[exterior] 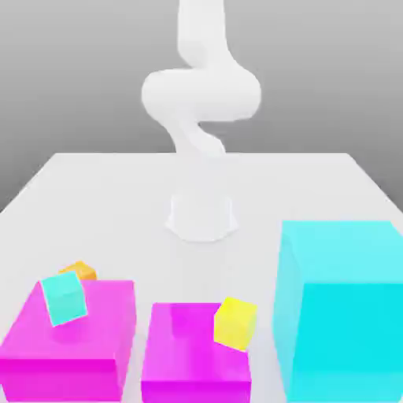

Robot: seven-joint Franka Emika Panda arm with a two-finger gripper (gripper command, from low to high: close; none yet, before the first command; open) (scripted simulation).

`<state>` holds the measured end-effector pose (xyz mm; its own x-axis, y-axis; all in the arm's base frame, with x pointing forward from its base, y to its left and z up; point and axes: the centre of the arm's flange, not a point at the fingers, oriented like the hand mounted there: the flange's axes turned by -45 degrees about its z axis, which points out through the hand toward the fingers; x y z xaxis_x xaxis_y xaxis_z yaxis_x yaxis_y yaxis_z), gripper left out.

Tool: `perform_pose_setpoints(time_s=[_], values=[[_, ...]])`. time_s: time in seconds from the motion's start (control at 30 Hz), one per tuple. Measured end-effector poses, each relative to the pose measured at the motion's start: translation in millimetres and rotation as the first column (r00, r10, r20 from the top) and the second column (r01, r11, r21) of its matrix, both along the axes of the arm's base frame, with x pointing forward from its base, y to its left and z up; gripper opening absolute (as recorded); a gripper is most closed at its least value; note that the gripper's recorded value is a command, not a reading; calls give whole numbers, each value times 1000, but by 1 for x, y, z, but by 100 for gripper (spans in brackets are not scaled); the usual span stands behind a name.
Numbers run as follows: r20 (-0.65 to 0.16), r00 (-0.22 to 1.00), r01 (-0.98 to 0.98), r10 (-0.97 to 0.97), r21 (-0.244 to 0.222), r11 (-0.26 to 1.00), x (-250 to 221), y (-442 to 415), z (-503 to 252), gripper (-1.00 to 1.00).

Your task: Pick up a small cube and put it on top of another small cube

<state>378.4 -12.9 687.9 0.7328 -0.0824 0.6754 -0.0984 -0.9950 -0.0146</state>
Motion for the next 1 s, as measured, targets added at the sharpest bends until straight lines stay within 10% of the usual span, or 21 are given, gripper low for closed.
perform_pose_setpoints(time_s=[0.5, 1.0], values=[[-328, 830, 488, -452, 35, 872, 135, -137, -192, 0], [-616, 442, 850, -652, 55, 525, 130, -288, -438, 0]])
